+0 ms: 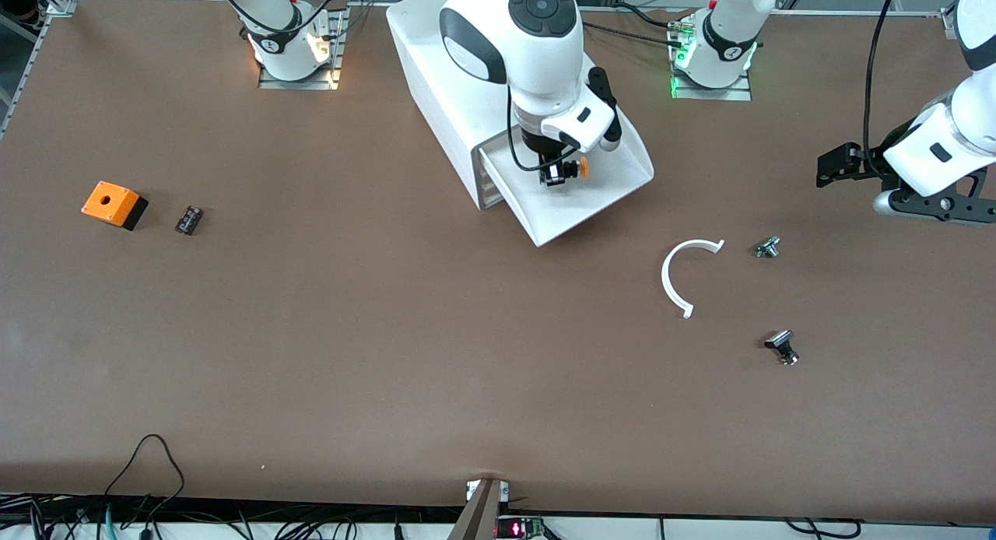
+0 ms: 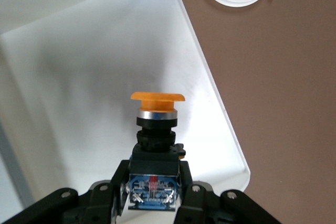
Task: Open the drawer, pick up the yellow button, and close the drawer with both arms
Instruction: 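Lift the yellow button out of the drawer with the right gripper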
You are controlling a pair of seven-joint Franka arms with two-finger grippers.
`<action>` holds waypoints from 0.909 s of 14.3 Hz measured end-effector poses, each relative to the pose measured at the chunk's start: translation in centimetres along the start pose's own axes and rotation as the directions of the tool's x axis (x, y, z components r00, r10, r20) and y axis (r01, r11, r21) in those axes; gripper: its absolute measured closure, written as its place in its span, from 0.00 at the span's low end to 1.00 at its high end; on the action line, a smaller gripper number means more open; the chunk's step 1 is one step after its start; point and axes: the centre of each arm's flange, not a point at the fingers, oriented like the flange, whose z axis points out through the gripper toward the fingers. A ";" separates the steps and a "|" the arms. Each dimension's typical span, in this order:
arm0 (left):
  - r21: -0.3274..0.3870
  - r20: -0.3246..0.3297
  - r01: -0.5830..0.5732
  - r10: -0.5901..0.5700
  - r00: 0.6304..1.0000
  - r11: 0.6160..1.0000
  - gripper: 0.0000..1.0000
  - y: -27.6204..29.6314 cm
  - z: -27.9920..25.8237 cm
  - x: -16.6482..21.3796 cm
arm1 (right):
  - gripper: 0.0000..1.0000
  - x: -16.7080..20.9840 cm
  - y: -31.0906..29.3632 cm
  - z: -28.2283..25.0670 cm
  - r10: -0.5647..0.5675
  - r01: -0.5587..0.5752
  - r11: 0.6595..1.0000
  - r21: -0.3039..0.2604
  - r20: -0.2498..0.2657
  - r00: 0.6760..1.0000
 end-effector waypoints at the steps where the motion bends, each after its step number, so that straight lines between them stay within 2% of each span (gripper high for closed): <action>1: 0.000 0.000 0.000 0.000 1.000 1.000 0.00 0.0 0.0 0.0 | 0.59 -0.4 0.0 -0.6 0.006 -0.006 1.000 0.002 0.009 1.000; 4: 0.000 0.000 0.000 0.000 1.000 1.000 0.00 0.0 0.0 0.0 | 0.59 -2.7 0.5 -3.0 0.037 -0.037 0.999 0.008 0.049 0.998; 6: 0.000 0.000 0.000 0.000 1.000 1.000 0.00 0.0 0.0 0.0 | 0.59 -3.6 0.6 -4.1 0.048 -0.048 0.999 0.009 0.057 0.997; 13: -0.001 0.003 0.000 0.000 1.000 1.000 0.00 0.0 0.2 0.1 | 0.59 -6.8 1.2 -3.1 0.051 -0.054 0.998 0.031 0.079 0.996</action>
